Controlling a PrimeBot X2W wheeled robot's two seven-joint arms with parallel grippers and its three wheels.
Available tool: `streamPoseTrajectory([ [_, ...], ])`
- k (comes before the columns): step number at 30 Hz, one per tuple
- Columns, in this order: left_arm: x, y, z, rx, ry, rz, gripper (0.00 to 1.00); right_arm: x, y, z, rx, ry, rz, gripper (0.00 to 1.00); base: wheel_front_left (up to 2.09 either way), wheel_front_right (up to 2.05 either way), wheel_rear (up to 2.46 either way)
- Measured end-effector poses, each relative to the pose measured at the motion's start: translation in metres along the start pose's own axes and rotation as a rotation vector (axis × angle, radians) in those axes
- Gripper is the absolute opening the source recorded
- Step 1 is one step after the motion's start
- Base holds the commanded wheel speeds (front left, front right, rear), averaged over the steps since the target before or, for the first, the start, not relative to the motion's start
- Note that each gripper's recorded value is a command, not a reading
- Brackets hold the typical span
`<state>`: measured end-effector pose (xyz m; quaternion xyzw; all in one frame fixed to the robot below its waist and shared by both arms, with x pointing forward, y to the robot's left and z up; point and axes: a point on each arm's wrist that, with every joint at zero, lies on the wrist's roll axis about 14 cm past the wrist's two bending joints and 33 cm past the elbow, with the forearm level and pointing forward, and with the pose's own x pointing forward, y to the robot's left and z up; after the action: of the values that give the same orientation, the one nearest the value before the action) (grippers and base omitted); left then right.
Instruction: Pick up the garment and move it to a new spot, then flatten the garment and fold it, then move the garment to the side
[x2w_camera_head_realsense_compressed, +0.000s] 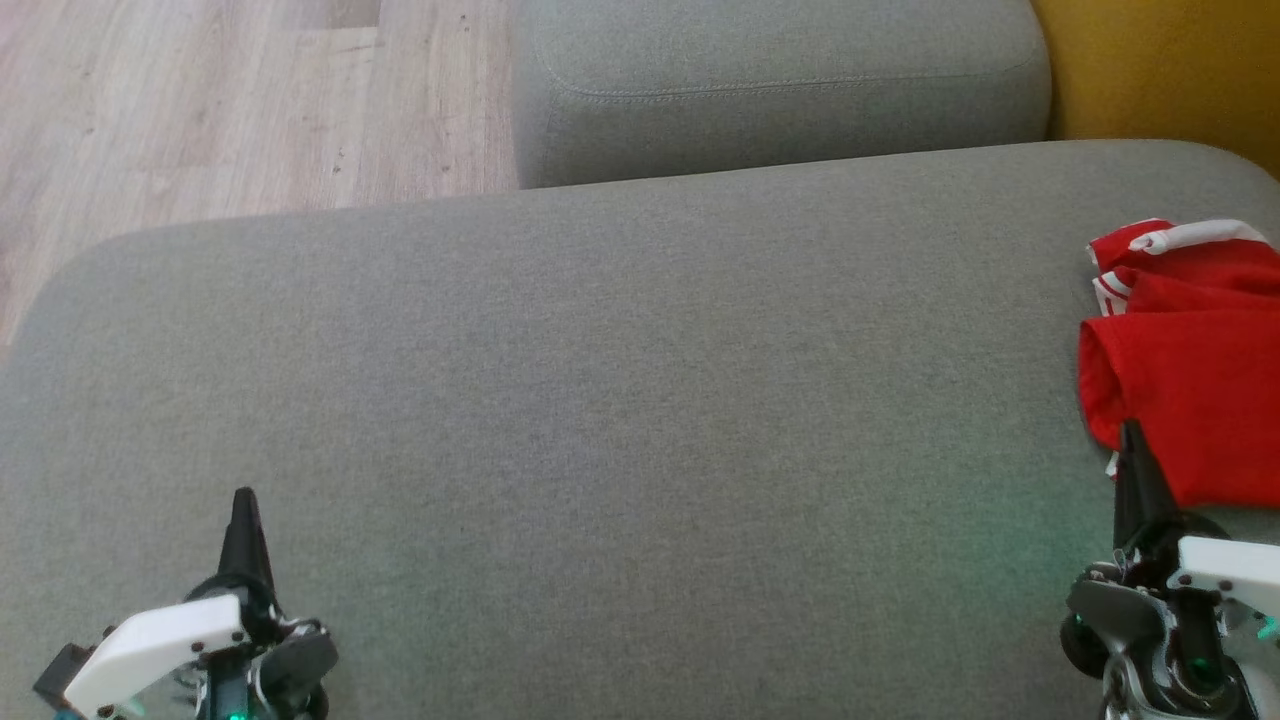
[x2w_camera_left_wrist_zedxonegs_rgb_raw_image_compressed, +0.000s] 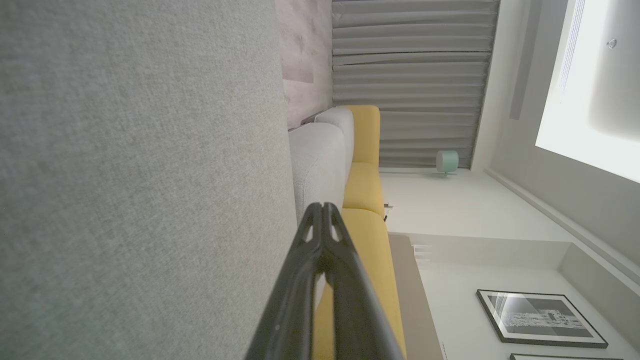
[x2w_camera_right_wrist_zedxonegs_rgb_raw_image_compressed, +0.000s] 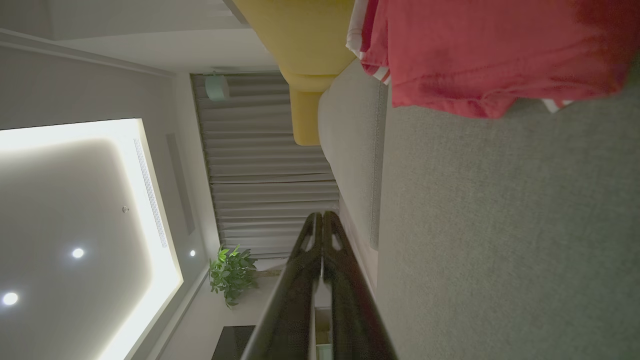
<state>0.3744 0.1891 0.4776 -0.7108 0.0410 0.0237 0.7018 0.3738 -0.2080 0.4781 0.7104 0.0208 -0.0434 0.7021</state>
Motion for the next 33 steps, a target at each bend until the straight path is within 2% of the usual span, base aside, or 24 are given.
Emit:
streamPoseTrajectory([
  [33, 0.0000, 0.0000, 0.0002, 0.001, -0.001, 0.000, 0.00, 0.0000, 0.0000, -0.0001, 0.000, 0.000, 0.000, 0.00, 0.00, 0.00, 0.00],
])
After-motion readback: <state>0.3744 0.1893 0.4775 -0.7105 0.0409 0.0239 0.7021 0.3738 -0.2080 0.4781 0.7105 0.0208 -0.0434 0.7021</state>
